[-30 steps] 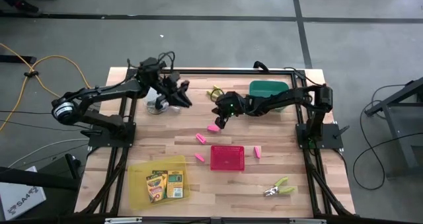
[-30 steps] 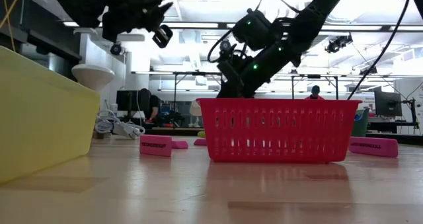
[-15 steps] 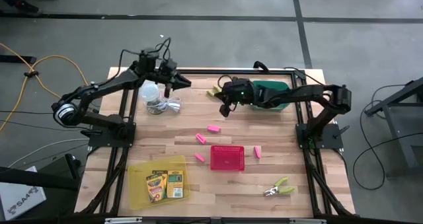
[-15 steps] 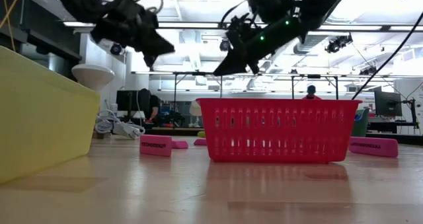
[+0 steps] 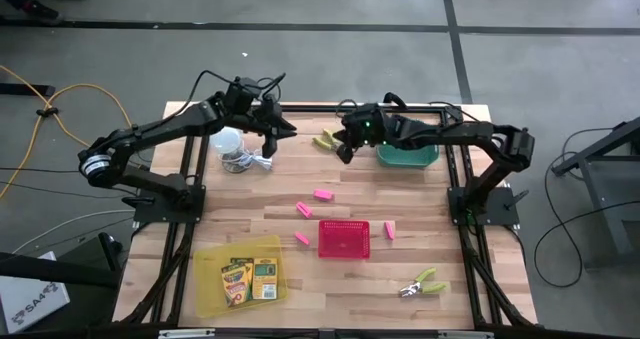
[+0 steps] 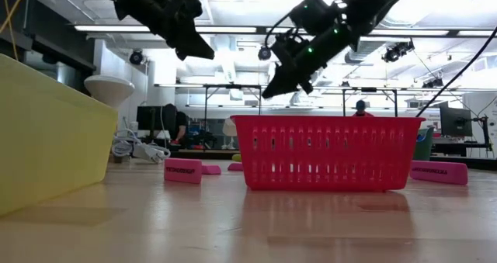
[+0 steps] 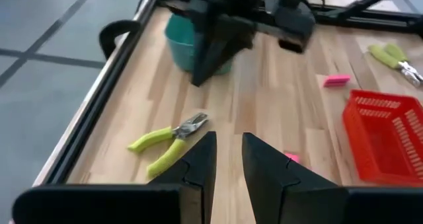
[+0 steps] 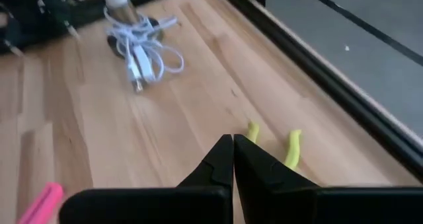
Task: Pick & Place School Supplies
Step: Put the top bright green hole punch into the green bin
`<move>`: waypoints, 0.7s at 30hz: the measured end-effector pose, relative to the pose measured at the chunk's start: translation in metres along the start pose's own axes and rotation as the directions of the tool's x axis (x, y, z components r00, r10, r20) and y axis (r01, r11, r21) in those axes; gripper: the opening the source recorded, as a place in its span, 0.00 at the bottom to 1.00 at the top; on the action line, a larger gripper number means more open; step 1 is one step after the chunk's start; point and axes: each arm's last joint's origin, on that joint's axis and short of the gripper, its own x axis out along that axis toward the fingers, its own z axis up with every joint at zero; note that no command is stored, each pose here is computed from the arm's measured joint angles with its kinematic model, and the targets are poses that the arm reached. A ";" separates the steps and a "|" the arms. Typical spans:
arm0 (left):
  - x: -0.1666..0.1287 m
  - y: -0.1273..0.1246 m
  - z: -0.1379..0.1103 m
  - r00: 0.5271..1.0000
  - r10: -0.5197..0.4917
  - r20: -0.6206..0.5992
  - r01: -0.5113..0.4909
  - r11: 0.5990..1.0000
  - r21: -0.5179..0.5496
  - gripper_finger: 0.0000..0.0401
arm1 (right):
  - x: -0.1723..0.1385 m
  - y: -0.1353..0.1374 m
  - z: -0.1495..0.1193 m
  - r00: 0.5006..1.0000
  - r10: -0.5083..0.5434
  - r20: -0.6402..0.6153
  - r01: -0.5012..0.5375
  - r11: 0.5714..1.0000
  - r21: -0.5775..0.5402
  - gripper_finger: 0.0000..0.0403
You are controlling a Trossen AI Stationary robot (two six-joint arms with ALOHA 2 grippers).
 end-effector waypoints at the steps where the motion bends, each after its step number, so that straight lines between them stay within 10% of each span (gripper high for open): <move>1: 0.000 -0.001 0.000 1.000 -0.003 -0.001 0.003 1.000 0.008 0.17 | 0.000 -0.001 0.004 1.000 0.005 -0.013 -0.005 1.000 0.002 0.00; 21: 0.002 -0.007 -0.001 0.998 -0.065 -0.009 0.064 0.994 -0.086 0.17 | 0.053 -0.016 0.015 0.960 0.045 -0.277 -0.074 0.993 -0.096 0.00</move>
